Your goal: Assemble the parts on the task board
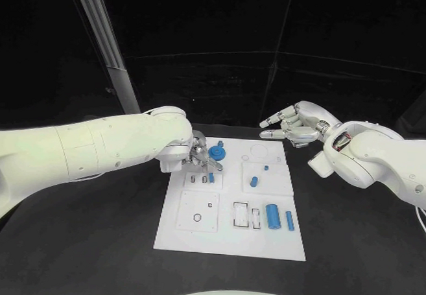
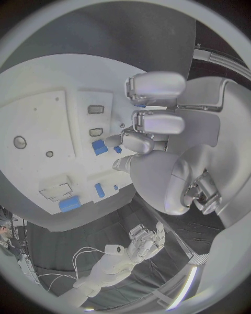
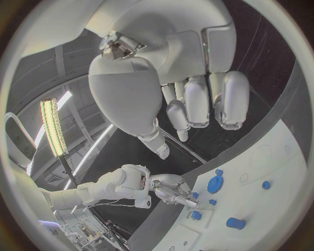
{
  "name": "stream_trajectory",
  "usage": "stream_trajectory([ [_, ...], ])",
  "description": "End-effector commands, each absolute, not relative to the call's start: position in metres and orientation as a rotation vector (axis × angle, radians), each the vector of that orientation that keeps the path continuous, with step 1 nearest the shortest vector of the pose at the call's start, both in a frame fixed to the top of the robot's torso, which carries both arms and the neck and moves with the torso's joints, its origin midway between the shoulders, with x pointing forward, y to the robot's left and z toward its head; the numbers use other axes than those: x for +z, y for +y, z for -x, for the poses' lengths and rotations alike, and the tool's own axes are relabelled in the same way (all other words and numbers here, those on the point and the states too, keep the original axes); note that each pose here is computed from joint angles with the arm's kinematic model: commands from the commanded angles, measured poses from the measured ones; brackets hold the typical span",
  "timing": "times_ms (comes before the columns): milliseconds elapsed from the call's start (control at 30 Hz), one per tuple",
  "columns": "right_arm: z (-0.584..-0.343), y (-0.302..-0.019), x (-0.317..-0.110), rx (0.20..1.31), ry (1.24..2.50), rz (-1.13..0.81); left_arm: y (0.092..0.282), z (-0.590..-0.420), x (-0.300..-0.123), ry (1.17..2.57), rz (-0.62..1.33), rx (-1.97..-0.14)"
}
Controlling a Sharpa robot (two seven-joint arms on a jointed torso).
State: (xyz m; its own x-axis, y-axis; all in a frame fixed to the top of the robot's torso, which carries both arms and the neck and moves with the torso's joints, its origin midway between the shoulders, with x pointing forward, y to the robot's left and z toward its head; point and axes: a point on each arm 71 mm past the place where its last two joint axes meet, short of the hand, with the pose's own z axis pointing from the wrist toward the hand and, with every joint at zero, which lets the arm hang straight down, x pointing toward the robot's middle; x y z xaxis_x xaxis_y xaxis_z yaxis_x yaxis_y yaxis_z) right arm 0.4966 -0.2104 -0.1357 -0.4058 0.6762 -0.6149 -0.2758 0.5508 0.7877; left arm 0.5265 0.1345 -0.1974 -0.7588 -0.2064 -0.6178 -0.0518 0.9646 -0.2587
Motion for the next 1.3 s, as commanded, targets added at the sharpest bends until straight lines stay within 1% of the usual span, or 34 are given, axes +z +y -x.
stream_trajectory([
  [33, -0.4971, -0.2096, -0.1346, 1.081, 1.689, -0.337, 0.1336, -0.5261, -0.199, 2.453, 0.14, -0.267],
  [700, -0.499, -0.2094, -0.1354, 1.074, 1.693, -0.342, 0.1293, -0.5243, -0.2061, 2.494, 0.097, -0.249],
  [1300, -0.5005, -0.2081, -0.1362, 1.073, 1.698, -0.342, 0.1245, -0.524, -0.2063, 2.463, 0.111, -0.287],
])
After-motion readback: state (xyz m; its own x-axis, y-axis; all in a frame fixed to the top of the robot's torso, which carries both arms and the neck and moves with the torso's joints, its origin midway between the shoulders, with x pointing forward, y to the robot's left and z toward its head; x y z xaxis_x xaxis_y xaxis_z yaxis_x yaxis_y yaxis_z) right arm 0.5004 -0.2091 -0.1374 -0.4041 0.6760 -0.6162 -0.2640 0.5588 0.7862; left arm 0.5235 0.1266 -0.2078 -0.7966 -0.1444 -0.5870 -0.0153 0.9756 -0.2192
